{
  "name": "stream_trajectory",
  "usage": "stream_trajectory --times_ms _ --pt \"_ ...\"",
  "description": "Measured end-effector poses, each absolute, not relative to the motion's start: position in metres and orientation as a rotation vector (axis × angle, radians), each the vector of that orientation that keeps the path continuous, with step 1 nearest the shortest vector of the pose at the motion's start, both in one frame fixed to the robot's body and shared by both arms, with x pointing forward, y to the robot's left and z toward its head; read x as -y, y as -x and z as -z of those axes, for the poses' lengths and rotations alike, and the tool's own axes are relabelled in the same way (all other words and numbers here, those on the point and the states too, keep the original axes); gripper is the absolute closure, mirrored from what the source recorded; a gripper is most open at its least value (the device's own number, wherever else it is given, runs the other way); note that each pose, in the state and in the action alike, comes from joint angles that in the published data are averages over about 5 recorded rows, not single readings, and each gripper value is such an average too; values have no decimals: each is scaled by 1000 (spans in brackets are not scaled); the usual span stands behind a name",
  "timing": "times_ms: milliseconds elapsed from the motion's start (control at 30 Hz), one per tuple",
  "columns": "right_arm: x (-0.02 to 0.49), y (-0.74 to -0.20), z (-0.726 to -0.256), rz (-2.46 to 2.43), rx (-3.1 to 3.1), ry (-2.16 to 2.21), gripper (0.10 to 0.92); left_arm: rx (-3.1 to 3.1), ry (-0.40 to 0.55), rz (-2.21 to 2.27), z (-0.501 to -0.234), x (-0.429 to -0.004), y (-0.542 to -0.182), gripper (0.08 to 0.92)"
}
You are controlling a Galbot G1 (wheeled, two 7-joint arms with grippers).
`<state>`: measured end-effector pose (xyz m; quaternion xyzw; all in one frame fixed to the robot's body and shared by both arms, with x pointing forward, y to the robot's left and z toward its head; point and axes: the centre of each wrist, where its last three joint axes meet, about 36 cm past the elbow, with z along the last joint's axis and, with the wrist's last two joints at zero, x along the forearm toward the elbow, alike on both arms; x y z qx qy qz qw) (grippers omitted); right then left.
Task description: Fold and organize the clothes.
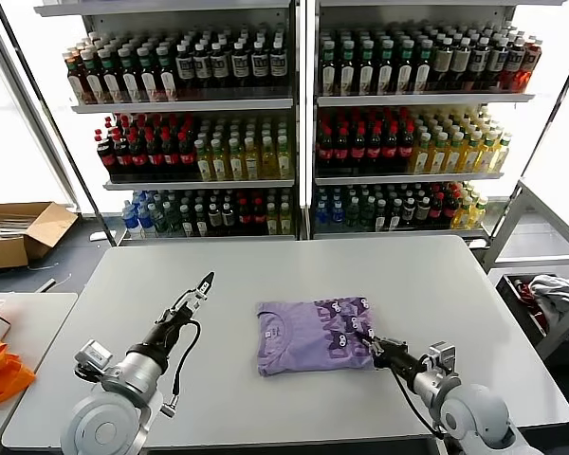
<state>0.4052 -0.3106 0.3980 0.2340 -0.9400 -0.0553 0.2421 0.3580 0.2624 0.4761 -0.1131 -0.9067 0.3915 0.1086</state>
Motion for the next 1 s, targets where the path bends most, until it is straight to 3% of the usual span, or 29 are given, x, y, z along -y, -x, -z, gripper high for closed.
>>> stream_trajectory --times_ms 200,600,867,1000 --pt "328 -410 -405 112 2600 -597 833 2667 323 -1150 -475 -264 -356 177" --pt "345 -420 -430 59 2774 -507 488 2659 327 -1135 -476 -261 -350 177" --pt "310 -427 -430 45 2857 -508 259 2650 340 -1125 -475 -252 -342 177" --pt "283 -427 -412 47 2847 -512 205 2649 335 -1119 -473 -250 -337 177"
